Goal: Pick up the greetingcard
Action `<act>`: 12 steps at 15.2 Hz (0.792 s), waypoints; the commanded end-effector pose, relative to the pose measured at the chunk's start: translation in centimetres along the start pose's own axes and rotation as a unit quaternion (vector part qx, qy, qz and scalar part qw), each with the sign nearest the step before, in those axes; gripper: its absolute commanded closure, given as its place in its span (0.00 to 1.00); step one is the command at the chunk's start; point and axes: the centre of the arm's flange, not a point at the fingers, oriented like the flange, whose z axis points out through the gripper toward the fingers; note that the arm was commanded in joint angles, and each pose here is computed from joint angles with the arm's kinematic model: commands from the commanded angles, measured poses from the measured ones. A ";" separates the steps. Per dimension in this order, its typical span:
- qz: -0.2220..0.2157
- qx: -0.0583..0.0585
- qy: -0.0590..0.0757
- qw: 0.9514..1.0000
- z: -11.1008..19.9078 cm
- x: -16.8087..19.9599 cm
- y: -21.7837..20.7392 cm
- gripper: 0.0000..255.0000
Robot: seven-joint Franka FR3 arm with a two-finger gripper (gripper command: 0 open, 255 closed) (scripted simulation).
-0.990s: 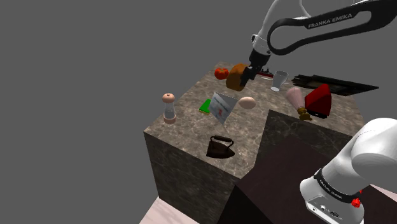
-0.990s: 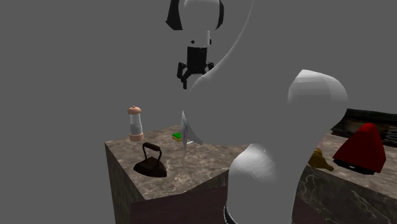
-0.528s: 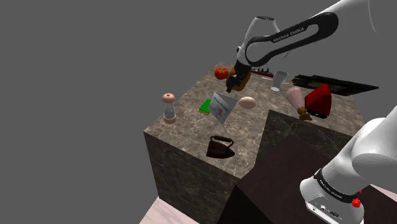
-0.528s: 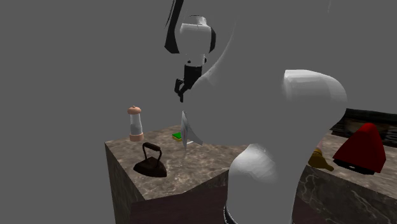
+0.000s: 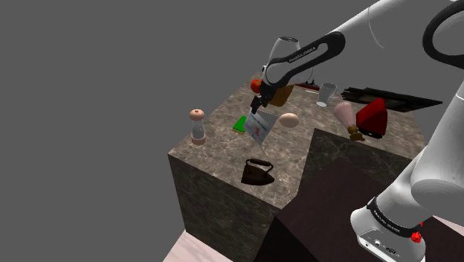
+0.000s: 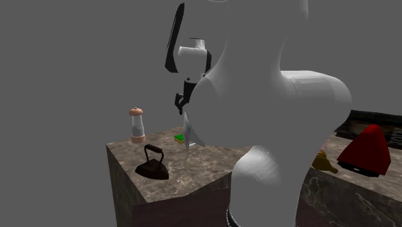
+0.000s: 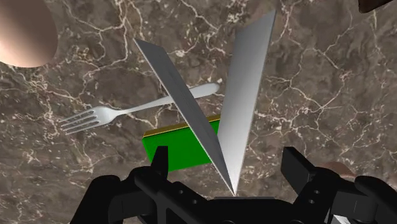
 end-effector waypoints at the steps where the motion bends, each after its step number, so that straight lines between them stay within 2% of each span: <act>1: 0.000 0.001 0.001 1.000 1.2 0.1 0.2 0.00; 8: 0.000 0.001 0.001 1.000 4.1 -0.4 0.3 0.00; 9: 0.000 0.001 0.000 1.000 4.1 -0.5 0.3 1.00; 12: 0.000 0.001 0.000 1.000 4.1 -0.5 0.3 1.00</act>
